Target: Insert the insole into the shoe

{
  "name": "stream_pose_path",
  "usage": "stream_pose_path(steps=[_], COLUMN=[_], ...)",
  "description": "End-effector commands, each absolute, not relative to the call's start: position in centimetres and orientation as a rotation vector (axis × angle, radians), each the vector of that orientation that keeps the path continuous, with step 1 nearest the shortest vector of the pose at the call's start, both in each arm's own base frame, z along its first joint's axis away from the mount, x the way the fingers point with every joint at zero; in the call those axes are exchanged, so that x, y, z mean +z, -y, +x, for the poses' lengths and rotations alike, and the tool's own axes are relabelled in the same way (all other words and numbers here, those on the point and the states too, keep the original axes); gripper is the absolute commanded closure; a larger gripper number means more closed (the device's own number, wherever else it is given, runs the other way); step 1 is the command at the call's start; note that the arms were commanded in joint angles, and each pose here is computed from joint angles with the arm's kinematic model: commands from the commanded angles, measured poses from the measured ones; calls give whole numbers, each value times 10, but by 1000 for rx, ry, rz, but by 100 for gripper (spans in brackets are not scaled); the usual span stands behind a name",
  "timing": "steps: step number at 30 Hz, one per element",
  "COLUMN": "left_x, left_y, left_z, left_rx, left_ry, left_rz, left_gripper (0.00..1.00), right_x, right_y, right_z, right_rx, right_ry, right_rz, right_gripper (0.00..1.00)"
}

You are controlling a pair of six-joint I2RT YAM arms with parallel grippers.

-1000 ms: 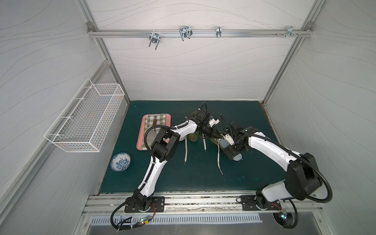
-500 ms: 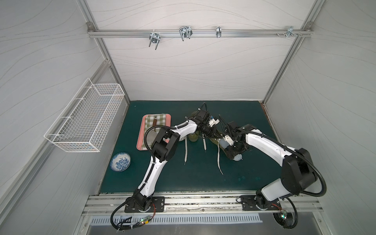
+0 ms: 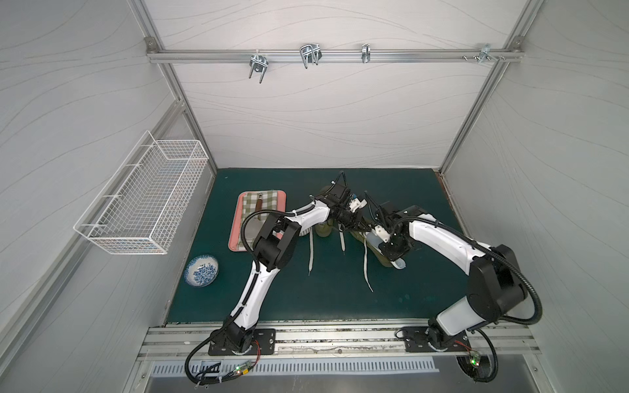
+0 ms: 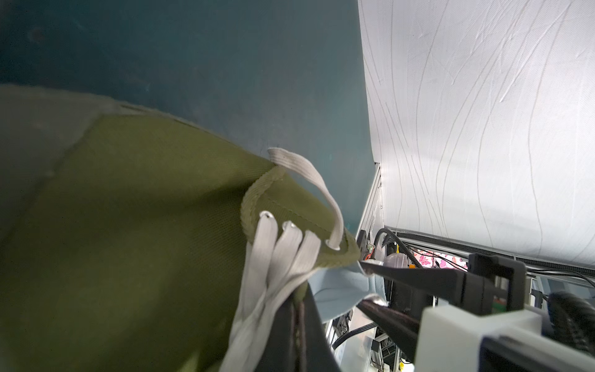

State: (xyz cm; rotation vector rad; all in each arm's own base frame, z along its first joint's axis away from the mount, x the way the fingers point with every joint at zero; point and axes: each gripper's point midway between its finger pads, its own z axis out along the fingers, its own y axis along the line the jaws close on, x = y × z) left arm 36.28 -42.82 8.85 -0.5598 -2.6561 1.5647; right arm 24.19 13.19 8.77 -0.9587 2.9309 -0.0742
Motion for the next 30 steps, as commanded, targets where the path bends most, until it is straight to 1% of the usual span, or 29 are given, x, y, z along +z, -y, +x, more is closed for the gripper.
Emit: stream_pose_path(steps=[1,7,9,20,25,30], left_x=[114,110,122,121,125,122], left_y=[432,431,434,439,441,441], left_z=[366,365,369,370,371,369], left_rx=[1609,1595,1622,1659,1685,1687], left_ry=[2675,2665,2668,2638,2624,2610], left_rz=[-600,-593,-618,-597,-596,-592], left_gripper=[100,100,100,100,100,100], right_x=[93,93,97,98,99,96], right_y=[-135,-138,-140,-142,-156,-165], right_z=[245,248,251,258,263,277], right_rx=[-54,-59,-52,-22,57,34], right_ry=[-2932,-2920,-2894,-2842,-2811,-2752], right_rz=[-973,-983,-980,-1011,-1009,-1084], right_gripper=[78,86,88,93,95,98])
